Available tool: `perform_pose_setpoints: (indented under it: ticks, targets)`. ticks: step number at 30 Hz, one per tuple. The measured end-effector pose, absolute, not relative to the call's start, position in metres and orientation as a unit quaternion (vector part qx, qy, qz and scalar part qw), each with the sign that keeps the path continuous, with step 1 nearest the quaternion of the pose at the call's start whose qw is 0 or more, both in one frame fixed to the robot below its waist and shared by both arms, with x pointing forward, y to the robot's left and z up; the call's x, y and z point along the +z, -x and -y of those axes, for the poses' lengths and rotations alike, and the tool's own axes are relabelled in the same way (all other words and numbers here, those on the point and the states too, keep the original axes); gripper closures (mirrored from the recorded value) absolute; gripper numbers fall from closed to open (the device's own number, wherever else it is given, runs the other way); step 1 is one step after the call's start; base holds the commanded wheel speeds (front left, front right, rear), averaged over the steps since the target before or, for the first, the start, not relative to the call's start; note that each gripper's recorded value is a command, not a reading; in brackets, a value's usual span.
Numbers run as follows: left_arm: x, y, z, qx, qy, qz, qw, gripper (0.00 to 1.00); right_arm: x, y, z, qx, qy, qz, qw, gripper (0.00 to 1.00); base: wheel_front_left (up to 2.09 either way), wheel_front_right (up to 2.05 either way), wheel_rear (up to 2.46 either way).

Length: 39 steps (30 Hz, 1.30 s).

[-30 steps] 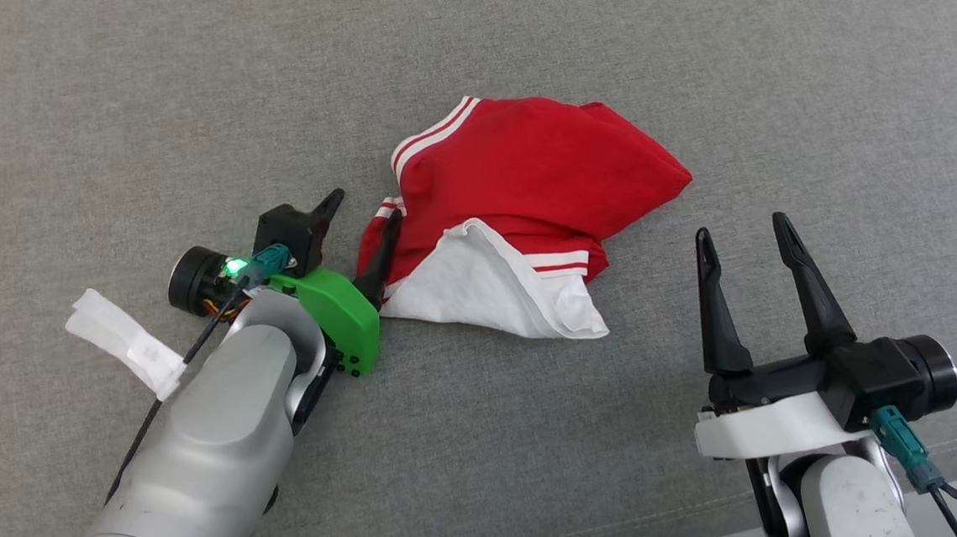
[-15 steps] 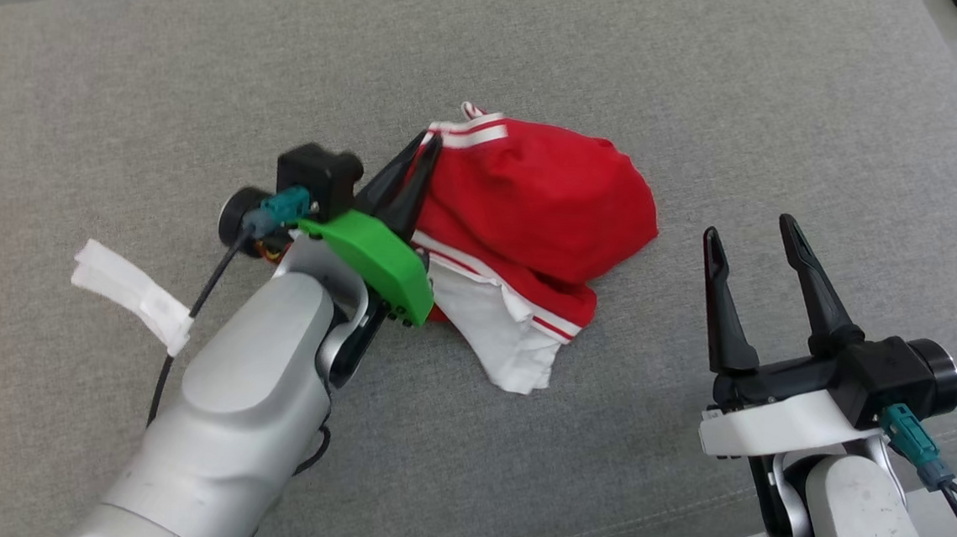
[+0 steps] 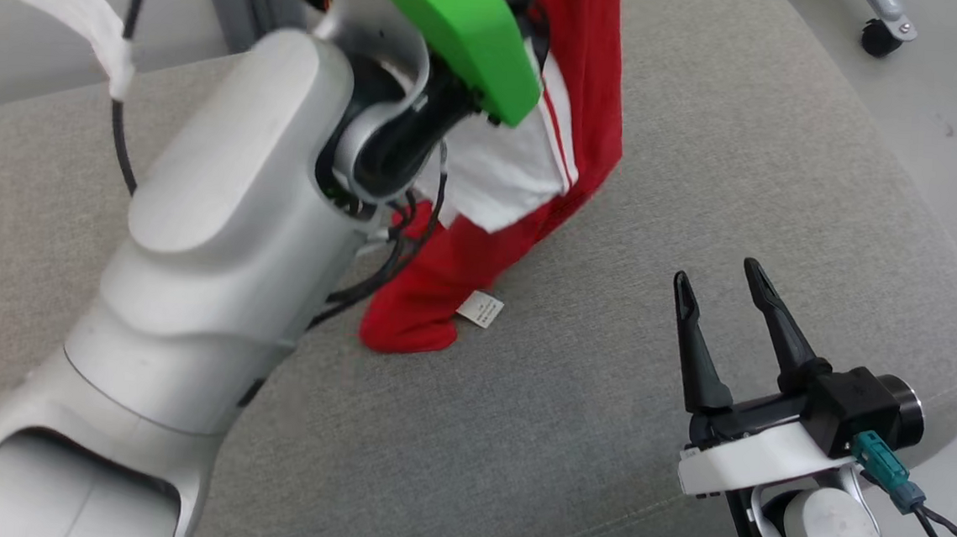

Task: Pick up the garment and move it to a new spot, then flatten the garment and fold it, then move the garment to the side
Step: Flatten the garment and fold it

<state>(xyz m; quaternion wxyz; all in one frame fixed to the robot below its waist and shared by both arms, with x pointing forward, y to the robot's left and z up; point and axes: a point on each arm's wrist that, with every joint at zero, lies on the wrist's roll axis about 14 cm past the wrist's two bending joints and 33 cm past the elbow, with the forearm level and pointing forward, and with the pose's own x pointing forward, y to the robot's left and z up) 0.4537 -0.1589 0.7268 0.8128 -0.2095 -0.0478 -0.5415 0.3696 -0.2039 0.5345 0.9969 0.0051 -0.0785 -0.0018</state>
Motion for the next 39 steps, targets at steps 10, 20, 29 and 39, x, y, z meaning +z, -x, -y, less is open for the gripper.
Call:
perform_pose_setpoints:
  ticks: [10, 20, 29, 39]
  targets:
    - [0.878, -0.443, 0.159, -0.501, 0.301, 0.224, 0.780, 1.00, 0.535, -0.340, 0.224, -0.039, 0.000, 0.076, 0.996, 0.00, 0.00, 0.00, 0.00]
    - [0.703, -0.512, 0.116, -0.357, 0.335, 0.028, 0.872, 1.00, 0.537, -0.355, 0.217, -0.024, -0.001, 0.083, 0.996, 0.00, 0.00, 0.00, 0.00]
    - [0.498, -0.530, -0.045, -0.111, 0.306, -0.123, 0.937, 1.00, 0.537, -0.372, 0.199, 0.006, 0.002, 0.084, 0.996, 0.00, 0.00, 0.00, 0.00]
    - [0.492, -0.522, -0.109, -0.078, 0.289, -0.062, 0.952, 0.00, 0.528, -0.383, 0.184, 0.031, 0.007, 0.073, 0.997, 0.00, 0.00, 0.00, 0.00]
